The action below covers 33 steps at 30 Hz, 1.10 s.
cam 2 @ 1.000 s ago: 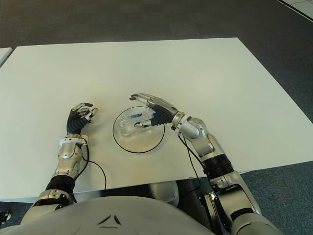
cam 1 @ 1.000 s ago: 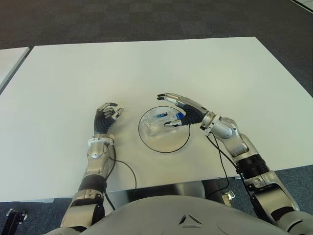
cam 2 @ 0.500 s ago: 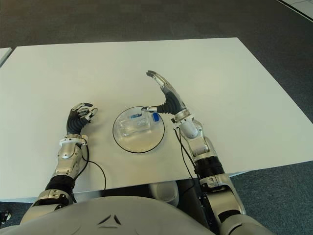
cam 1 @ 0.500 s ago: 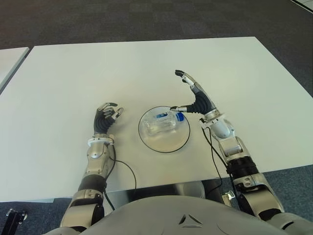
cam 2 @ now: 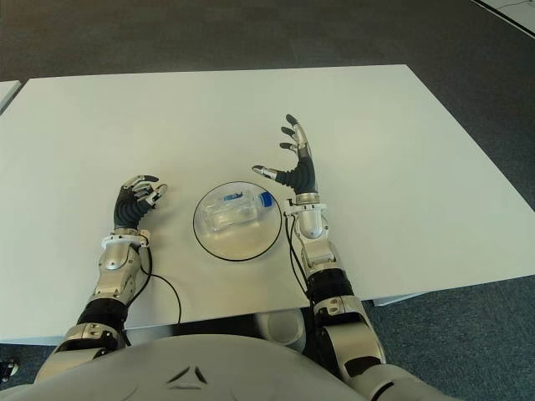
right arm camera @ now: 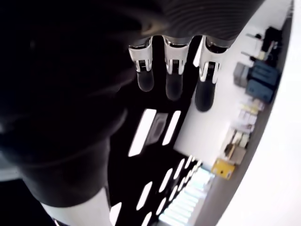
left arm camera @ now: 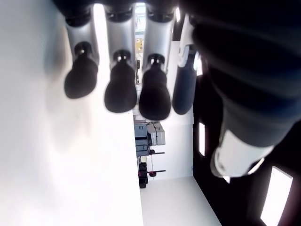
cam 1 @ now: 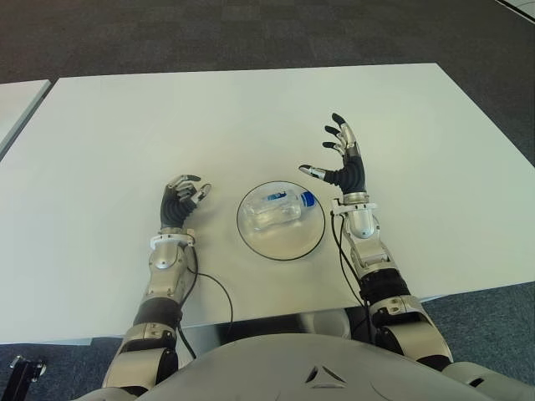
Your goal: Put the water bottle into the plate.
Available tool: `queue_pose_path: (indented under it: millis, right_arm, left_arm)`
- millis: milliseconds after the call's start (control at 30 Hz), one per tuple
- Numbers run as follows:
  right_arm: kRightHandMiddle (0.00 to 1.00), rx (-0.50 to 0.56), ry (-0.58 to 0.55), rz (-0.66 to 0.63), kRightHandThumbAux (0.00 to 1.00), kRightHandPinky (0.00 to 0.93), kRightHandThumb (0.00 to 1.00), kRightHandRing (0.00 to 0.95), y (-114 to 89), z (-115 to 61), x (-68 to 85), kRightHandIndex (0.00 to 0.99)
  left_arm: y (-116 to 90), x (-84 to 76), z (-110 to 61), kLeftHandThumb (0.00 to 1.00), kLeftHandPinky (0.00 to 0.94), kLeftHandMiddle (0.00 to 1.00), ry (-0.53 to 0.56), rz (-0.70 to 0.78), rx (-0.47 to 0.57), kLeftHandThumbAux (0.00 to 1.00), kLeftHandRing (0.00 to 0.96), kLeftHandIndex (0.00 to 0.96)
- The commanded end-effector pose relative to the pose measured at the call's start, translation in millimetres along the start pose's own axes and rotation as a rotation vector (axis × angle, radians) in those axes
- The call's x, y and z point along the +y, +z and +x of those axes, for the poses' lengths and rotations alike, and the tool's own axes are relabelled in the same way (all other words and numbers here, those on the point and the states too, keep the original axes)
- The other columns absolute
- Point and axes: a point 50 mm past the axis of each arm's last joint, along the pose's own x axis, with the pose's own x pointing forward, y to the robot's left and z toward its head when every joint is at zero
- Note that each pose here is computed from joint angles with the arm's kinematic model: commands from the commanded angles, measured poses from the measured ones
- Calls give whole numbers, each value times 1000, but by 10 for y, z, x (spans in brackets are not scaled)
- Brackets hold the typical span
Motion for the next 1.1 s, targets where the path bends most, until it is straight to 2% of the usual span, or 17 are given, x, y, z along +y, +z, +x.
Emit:
queue_pose_path:
  millis: [33,167,333,600,633,667,767,867,1100]
  right_arm:
    - [91,111,-29,48,788,299,321,172,-233,73,-178,89]
    - [138,167,-34,88,756,299,229,193,-344,52,-186,150]
    - [214,193,-46,149,779,363,201,253,-394,44,-175,197]
    - [419,216,-81,271,890,479,128,425,-430,18,-159,369]
    - [463,219,-87,288,834,504,328,464,-435,15,-158,389]
    - [497,221,-92,301,798,528,458,495,-439,13,-157,402]
    - [551,230,-111,344,753,584,616,545,-457,4,-151,421]
    - [582,243,-131,364,737,618,672,580,-476,-5,-144,429]
    - [628,289,-159,352,727,661,704,626,-524,-32,-144,435]
  left_arm:
    - [-90,5,-57,704,747,755,17,3,64,716,756,436]
    - [-84,7,-59,704,768,757,9,3,54,716,761,435]
    - [-83,13,-57,704,774,764,-7,-2,47,717,768,435]
    - [-85,21,-55,704,774,769,-18,-8,39,716,774,436]
    - [-86,22,-55,704,767,767,-18,-9,39,716,772,436]
    - [-87,22,-55,704,760,764,-18,-9,39,716,769,435]
    - [-89,20,-55,705,748,758,-18,-9,39,716,761,435]
    - [-89,18,-55,705,766,761,-20,-7,37,716,766,435]
    - [-89,7,-55,704,759,762,-25,-9,36,717,766,435]
